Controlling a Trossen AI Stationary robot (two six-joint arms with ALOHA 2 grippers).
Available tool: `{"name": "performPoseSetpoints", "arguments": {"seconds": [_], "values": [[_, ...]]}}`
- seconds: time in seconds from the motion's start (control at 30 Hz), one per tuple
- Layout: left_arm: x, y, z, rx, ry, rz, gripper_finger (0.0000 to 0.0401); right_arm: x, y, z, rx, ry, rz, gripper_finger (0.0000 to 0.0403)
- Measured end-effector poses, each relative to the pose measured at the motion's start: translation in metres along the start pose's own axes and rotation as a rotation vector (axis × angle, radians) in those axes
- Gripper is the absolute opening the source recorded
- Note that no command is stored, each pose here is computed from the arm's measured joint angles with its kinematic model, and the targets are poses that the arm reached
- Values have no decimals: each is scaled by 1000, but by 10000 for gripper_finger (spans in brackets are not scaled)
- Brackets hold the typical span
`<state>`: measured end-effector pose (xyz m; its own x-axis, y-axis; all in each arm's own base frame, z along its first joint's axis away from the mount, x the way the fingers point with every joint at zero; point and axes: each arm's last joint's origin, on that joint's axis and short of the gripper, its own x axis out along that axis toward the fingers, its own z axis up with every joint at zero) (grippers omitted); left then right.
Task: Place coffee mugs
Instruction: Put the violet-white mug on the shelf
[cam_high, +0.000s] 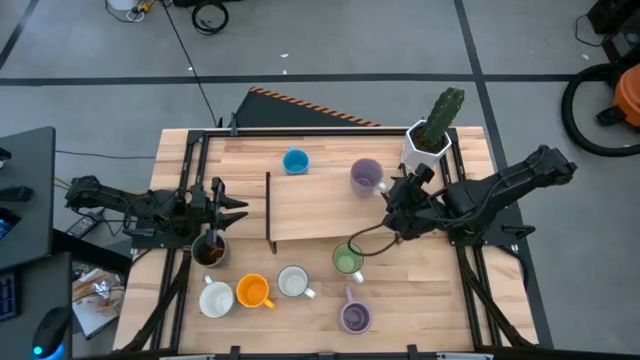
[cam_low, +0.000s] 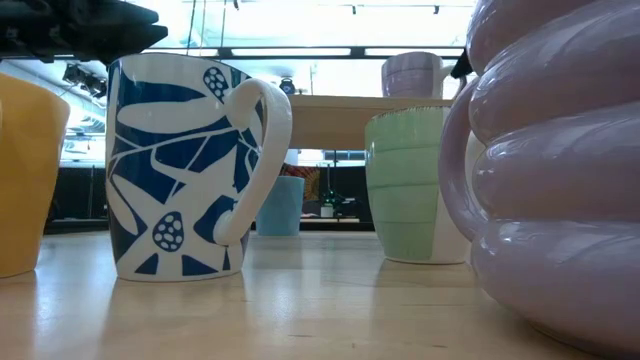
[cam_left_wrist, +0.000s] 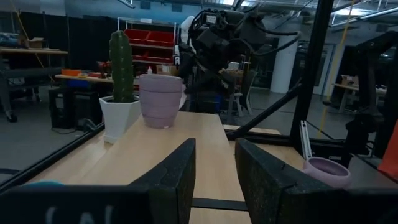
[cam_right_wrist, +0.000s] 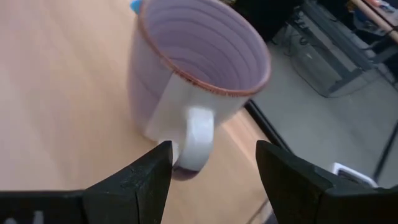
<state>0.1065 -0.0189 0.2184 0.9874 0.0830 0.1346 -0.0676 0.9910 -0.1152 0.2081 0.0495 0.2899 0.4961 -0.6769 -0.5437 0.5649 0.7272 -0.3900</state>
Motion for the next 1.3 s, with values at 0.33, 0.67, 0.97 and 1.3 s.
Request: {"name": "performPoseSetpoints", "arguments": {"seconds": [0.33, 0.67, 0.97, 1.3], "values": [[0, 0, -1, 3, 6, 0, 118, 11, -12, -1, -165, 83, -41, 238], [0, 0, -3, 10, 27, 1, 118, 16, -36, 3, -315, 114, -43, 238], [0, 0, -3, 10, 27, 1, 118, 9, -48, 12, -268, 62, 72, 238], [0, 0, -3, 10, 27, 2, 118, -6, -53, 32, -174, 46, 162, 238]]}}
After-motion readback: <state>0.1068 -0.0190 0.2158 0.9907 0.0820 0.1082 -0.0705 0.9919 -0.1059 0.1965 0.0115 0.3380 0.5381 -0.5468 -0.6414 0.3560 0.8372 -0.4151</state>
